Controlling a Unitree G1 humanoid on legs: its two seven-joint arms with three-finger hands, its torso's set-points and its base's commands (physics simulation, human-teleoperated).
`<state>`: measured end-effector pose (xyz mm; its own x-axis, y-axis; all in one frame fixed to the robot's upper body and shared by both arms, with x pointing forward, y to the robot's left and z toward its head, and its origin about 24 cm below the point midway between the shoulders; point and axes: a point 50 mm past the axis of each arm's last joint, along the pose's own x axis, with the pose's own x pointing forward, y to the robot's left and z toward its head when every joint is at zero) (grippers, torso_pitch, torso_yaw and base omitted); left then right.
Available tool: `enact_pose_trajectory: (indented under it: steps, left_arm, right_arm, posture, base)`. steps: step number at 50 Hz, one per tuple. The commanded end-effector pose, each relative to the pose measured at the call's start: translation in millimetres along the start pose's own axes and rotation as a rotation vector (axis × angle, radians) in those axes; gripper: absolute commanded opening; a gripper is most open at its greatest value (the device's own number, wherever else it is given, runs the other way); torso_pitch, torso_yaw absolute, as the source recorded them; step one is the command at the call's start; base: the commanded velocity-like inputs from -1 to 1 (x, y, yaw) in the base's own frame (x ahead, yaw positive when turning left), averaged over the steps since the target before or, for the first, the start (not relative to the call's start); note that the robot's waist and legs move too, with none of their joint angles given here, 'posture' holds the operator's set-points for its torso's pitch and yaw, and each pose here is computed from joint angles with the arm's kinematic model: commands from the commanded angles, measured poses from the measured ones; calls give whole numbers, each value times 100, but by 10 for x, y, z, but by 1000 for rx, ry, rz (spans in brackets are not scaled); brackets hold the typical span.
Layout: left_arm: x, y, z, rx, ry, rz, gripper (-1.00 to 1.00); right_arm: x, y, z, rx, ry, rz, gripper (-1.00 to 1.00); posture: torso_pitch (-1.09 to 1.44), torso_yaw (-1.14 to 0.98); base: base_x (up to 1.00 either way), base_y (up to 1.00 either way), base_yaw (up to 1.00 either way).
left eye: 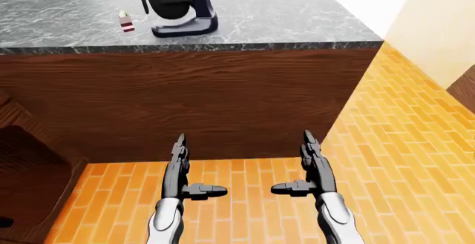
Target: Place the cake in the stand mixer bowl.
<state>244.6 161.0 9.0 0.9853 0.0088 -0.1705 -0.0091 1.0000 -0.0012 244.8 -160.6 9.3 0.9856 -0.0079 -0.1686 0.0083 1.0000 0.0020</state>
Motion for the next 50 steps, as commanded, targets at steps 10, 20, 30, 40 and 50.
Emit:
enact_pose_trajectory:
  steps: [10, 20, 30, 40, 50]
  left_arm:
    - [7, -4, 374, 35, -194, 1, 100]
    - [-9, 31, 633, 40, -236, 17, 100]
    - [-70, 28, 903, 50, -289, 15, 100]
    - [-162, 73, 1306, 64, -375, 37, 100]
    - [-313, 80, 1547, 73, -425, 41, 100]
  right_arm:
    - [-25, 2, 506, -60, -226, 3, 100]
    - [-39, 28, 757, -106, -281, 20, 100]
    - [-106, 24, 1079, -150, -344, 22, 100]
    - [-214, 28, 1417, -199, -419, 3, 100]
    - [-270, -2, 1538, -229, -437, -37, 100]
  posture:
    - [0, 0]
    - [0, 0]
    - [0, 0]
    - [0, 0]
    - [0, 0]
  base:
    - [0, 0, 0]
    - [0, 0, 0]
    - [0, 0, 0]
    - [0, 0, 0]
    - [0, 0, 0]
